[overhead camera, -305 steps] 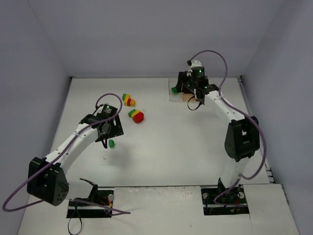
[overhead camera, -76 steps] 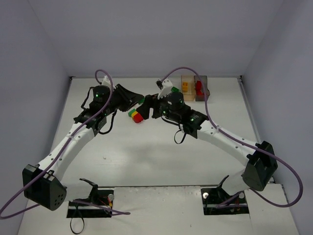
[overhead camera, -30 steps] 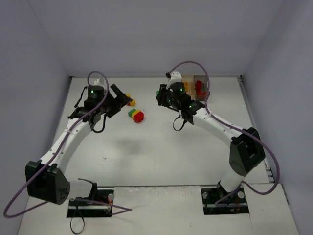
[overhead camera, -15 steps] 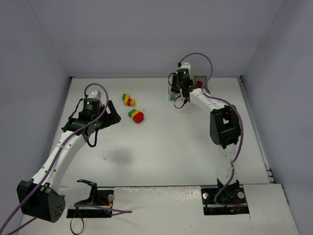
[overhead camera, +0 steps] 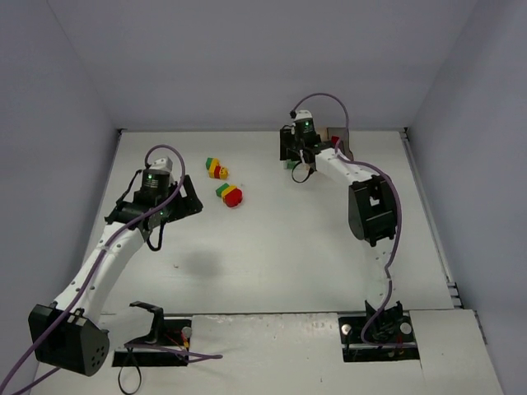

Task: Sort the legos into containers by color

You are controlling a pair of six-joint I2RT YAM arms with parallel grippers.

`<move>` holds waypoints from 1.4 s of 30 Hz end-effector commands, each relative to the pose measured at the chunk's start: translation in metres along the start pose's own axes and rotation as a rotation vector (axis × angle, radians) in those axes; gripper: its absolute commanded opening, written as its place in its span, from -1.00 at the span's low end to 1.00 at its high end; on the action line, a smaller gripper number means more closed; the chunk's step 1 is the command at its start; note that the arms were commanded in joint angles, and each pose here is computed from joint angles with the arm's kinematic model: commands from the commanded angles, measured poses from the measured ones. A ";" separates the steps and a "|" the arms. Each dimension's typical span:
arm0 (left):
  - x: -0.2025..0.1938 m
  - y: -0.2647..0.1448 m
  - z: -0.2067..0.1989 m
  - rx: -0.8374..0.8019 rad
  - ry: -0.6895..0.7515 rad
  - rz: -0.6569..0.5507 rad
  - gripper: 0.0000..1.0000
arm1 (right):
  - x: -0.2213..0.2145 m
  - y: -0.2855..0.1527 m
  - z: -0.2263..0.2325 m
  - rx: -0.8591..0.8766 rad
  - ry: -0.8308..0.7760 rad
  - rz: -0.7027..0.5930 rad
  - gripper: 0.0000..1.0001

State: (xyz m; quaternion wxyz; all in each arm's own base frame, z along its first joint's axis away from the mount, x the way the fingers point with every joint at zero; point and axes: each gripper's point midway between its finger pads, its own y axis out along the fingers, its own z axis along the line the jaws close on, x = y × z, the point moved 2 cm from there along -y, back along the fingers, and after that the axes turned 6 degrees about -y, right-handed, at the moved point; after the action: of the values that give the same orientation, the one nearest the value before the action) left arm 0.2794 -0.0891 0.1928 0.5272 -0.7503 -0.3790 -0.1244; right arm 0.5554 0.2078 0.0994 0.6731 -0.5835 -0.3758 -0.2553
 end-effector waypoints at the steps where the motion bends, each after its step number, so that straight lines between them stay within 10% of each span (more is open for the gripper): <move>1: 0.012 -0.003 -0.005 -0.016 0.044 -0.046 0.54 | 0.061 -0.062 0.040 0.170 -0.092 -0.172 0.15; 14: -0.003 0.002 0.007 -0.016 0.083 -0.033 0.54 | -0.032 -0.086 0.168 0.538 -0.390 -0.041 1.00; 36: -0.022 -0.014 0.018 -0.001 0.031 -0.010 0.54 | -0.087 -0.046 0.214 0.494 -0.469 0.054 0.93; 42: -0.021 -0.015 0.017 -0.007 0.020 -0.013 0.54 | -0.097 -0.042 0.212 0.488 -0.473 0.061 0.25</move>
State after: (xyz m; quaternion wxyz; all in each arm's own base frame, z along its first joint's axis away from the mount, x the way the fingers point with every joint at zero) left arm 0.2477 -0.0792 0.1732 0.5426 -0.7468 -0.3623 -0.1286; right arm 0.4116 0.3903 0.0334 0.7028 -0.4697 -0.5332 0.0323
